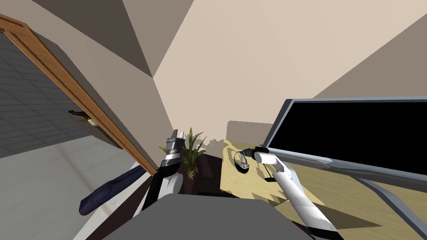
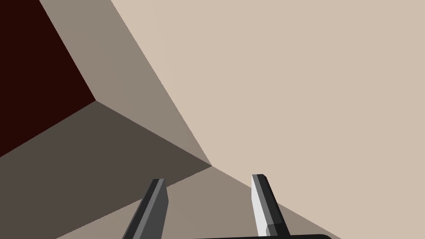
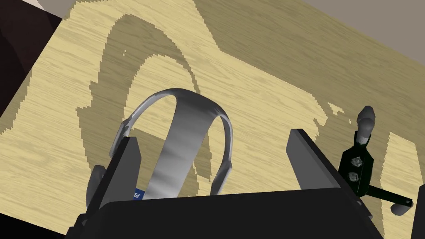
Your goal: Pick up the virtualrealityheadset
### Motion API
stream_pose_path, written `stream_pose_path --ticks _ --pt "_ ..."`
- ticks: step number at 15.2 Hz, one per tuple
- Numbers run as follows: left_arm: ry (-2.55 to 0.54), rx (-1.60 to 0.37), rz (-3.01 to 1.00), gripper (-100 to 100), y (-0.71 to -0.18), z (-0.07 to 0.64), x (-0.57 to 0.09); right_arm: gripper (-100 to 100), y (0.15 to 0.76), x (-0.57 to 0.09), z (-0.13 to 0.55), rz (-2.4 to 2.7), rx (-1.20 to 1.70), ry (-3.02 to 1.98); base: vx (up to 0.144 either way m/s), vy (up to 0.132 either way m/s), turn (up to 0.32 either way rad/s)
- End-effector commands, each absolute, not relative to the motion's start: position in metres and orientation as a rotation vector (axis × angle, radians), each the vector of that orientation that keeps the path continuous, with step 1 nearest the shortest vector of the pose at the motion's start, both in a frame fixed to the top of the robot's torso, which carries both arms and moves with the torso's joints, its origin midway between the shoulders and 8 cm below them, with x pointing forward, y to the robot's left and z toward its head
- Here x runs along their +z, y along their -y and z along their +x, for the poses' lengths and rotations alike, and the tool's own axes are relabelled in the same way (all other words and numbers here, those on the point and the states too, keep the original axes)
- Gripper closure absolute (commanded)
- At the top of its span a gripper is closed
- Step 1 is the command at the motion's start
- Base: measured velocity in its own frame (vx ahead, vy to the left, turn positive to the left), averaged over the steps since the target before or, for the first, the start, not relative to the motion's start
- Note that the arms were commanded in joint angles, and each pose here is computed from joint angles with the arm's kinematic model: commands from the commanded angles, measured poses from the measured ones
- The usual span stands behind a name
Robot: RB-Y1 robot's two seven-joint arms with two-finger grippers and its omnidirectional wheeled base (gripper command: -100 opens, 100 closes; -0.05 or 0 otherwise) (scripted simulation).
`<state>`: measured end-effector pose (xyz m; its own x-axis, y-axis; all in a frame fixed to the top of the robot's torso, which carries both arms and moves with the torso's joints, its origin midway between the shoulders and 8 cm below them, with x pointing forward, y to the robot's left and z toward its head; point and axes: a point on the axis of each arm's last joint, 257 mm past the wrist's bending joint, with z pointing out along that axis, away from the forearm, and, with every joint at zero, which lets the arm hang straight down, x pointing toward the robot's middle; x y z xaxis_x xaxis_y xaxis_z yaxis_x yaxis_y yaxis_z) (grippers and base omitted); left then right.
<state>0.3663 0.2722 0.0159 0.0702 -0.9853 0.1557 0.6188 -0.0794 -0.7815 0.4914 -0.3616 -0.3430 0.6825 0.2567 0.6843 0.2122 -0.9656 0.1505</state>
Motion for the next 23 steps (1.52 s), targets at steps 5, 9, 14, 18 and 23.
stream_pose_path --ticks 5,9,14,18,23 --pt "-0.568 -1.454 -0.845 0 -0.272 0.366 0.016 -100 0.365 -0.363 0.478 2.993 1.007 -0.202 0.014 0.037 -0.038" --pt "-0.568 -1.454 -0.845 0 -0.272 0.366 0.016 -100 0.366 -0.374 0.467 3.092 0.885 -0.055 0.014 0.037 -0.042" --pt "-0.568 -1.454 -0.845 0 -0.272 0.366 0.016 -100 0.366 -0.382 0.457 3.165 0.772 0.077 0.009 0.027 -0.027" --pt "-0.568 -1.454 -0.845 0 -0.272 0.366 0.016 -100 0.364 -0.389 0.446 3.231 0.637 0.229 0.01 0.032 -0.032" --pt "-0.568 -1.454 -0.845 0 -0.272 0.366 0.016 -100 0.364 -0.39 0.442 3.25 0.591 0.28 0.009 0.022 -0.024"
